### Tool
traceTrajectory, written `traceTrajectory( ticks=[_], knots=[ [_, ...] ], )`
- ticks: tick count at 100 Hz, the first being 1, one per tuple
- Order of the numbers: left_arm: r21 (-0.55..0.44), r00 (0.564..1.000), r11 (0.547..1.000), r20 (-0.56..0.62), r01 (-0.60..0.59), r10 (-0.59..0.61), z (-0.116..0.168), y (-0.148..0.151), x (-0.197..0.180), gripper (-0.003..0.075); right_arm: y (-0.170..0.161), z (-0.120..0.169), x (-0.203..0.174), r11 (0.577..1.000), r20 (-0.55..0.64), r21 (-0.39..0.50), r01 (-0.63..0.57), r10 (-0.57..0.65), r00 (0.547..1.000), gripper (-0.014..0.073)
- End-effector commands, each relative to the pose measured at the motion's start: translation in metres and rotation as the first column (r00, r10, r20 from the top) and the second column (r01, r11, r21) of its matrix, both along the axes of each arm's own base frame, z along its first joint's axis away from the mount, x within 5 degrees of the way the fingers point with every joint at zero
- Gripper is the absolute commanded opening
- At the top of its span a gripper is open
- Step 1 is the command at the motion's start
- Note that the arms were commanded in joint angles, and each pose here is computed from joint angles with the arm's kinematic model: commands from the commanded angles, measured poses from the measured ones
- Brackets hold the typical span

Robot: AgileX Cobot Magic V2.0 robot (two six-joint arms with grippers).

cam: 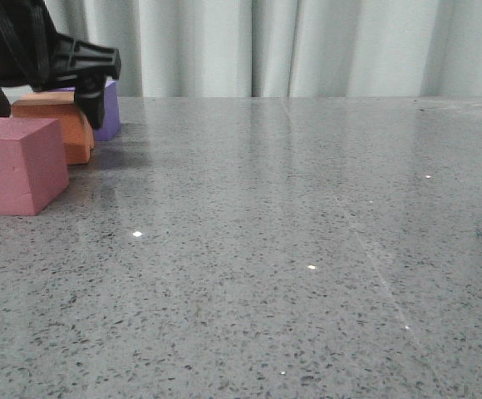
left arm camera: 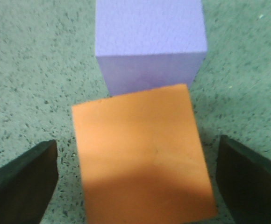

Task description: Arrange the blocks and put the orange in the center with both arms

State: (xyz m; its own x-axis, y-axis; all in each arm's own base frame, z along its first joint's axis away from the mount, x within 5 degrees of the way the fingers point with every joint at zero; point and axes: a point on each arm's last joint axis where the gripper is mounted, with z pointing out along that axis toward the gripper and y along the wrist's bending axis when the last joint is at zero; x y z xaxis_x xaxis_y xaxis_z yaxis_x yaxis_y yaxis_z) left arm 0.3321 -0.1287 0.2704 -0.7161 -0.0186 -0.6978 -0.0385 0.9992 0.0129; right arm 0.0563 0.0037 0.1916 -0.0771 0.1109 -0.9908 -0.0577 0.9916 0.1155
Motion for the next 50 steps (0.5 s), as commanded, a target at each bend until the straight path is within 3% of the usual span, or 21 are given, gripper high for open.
traceTrajectory(
  ticks=[1,22,40,50],
  knots=[
    [-0.035,0.993,0.999,0.12,0.024,-0.02,0.037,0.004,-0.008,0.0662,0.0,0.013,-0.002,1.0,0.114,0.004,0.004,-0.005,0.993,-0.0068],
    [-0.075,0.974,0.997,0.227,0.027,-0.009,0.083,0.019,-0.035,0.0662,0.0,0.013,-0.002,1.0,0.114,0.004,0.004,-0.005,0.993,-0.0068],
    [-0.098,0.932,0.994,0.363,0.05,-0.011,0.127,0.04,-0.077,0.0662,0.0,0.013,-0.002,1.0,0.114,0.004,0.004,-0.005,0.993,-0.0068],
    [-0.107,0.907,0.993,0.42,0.06,-0.009,0.138,0.054,-0.104,0.0662,0.0,0.013,-0.002,1.0,0.114,0.004,0.004,-0.005,0.993,-0.0068]
  ],
)
